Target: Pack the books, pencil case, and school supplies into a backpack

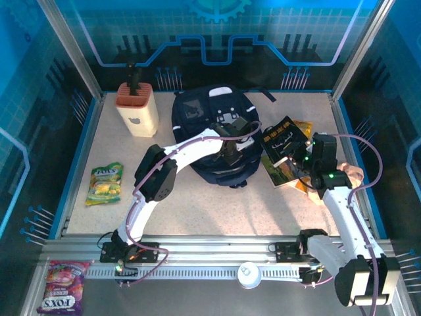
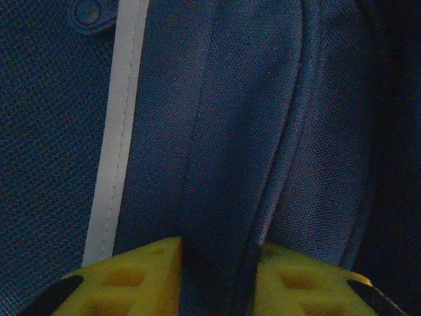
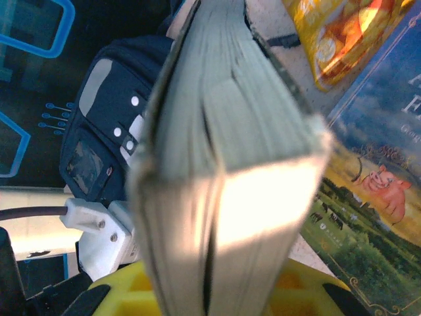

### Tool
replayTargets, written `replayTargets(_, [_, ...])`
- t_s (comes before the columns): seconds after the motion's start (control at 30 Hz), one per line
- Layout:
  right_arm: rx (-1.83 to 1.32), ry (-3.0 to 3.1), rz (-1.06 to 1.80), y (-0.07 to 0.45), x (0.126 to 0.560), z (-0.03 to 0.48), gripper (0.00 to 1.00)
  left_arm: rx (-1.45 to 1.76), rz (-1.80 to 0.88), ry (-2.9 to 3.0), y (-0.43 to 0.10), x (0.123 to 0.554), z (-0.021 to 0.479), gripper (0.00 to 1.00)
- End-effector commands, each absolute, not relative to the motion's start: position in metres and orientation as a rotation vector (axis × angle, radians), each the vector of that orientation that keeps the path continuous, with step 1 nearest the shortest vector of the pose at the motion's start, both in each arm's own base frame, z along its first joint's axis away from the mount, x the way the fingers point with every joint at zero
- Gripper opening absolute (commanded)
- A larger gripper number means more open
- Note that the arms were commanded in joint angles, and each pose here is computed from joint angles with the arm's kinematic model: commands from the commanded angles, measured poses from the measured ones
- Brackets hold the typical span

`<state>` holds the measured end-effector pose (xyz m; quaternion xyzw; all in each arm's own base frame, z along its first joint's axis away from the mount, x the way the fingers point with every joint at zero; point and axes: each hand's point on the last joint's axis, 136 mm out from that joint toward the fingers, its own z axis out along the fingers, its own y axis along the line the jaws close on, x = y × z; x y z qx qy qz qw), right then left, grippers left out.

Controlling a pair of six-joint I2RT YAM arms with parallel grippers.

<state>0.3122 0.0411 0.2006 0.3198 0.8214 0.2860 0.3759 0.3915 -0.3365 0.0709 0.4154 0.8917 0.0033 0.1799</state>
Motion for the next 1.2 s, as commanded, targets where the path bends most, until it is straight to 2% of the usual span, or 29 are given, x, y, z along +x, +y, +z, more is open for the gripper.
replayTargets(0.0, [0.743, 1.987, 0.681, 0.029, 0.317, 0.244, 0.0, 1.094, 0.011, 2.48, -0.335, 0.401, 0.103, 0.25])
replayTargets(0.2, [0.751, 1.997, 0.65, 0.025, 0.31, 0.242, 0.0, 1.013, -0.062, 2.386, -0.339, 0.402, 0.149, 0.16])
replayTargets(0.4, [0.732, 2.022, 0.674, 0.031, 0.304, 0.24, 0.0, 0.908, -0.123, 2.281, -0.338, 0.404, 0.197, 0.0])
replayTargets(0.63, [0.718, 2.034, 0.743, 0.04, 0.294, 0.246, 0.0, 0.747, -0.152, 2.173, -0.331, 0.412, 0.245, 0.0])
replayTargets(0.83, [0.742, 2.014, 0.717, 0.035, 0.286, 0.25, 0.0, 0.634, -0.119, 2.118, -0.323, 0.423, 0.266, 0.0])
replayTargets(1.17, [0.631, 1.994, 1.047, 0.094, 0.304, 0.25, 0.0, 0.582, -0.233, 2.114, -0.334, 0.418, 0.291, 0.0])
